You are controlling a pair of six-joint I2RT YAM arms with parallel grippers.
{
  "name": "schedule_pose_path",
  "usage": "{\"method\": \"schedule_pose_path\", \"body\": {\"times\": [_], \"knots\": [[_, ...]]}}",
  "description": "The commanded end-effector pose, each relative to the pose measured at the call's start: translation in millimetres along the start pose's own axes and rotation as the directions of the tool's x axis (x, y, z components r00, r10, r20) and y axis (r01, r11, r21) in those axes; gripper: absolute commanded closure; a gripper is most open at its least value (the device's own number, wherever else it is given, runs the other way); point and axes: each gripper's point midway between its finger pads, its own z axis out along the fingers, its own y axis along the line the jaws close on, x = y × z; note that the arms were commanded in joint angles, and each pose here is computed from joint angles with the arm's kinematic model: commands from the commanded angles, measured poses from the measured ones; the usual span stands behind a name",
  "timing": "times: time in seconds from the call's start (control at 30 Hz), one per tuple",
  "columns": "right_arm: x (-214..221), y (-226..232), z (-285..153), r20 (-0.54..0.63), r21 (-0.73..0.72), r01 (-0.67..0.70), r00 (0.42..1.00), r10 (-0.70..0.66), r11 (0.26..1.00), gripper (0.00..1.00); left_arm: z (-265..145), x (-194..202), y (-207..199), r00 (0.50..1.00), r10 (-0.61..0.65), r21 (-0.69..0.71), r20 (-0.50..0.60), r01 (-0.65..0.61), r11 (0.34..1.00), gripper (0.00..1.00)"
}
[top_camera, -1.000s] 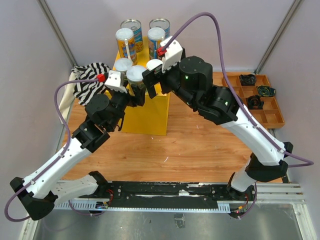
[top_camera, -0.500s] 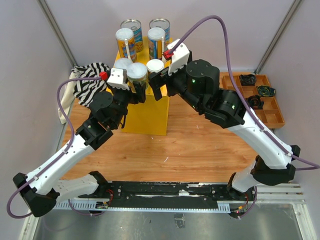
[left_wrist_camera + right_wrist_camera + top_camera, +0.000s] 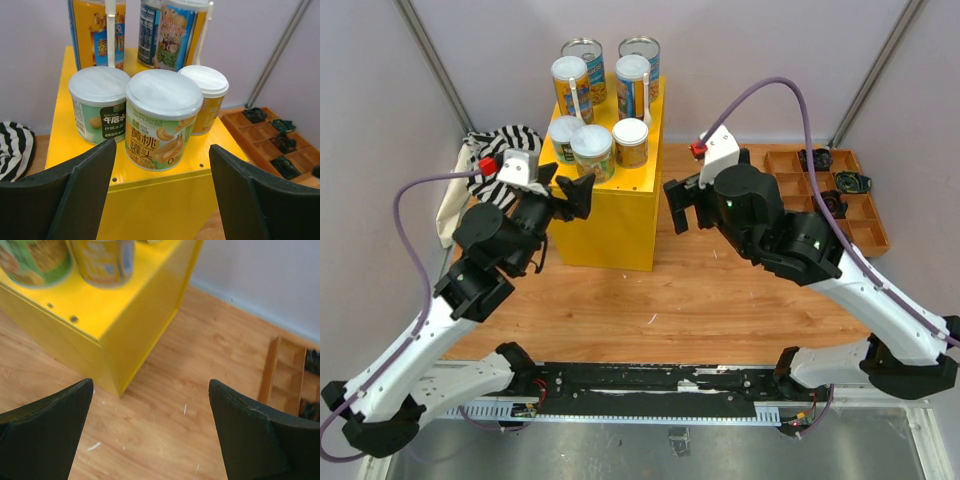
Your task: Place and organize the canned foods onto the counter
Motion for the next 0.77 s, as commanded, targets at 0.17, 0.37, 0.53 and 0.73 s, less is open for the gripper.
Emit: {"method": "schedule_pose_path", "body": {"times": [0.17, 0.37, 0.53, 0.73], "knots": [[157.8, -49.8, -20.7, -0.306, 0.325, -0.064, 0.937, 0.169, 0.944, 0.02, -53.4, 37.7, 15.5, 0.991, -0.104, 0.003, -0.082, 0.104, 0.995, 0.20], [207.0, -69.1, -38.3, -0.374, 0.486, -0.043, 0.893, 0.252, 0.873, 0.02, -75.5, 84.0, 47.6, 0.979, -0.142, -0.144, -0.143, 0.122, 0.982, 0.18], [220.1, -74.0, -46.6, -0.388, 0.505, -0.040, 0.882, 0.268, 0.862, 0.02, -87.5, 108.6, 61.3, 0.972, -0.161, -0.204, -0.173, 0.124, 0.971, 0.18], [219.3, -83.6, -54.5, -0.323, 0.511, -0.089, 0.902, 0.287, 0.855, 0.02, -99.4, 121.0, 71.4, 0.967, -0.196, -0.242, -0.163, 0.153, 0.958, 0.16]]}}
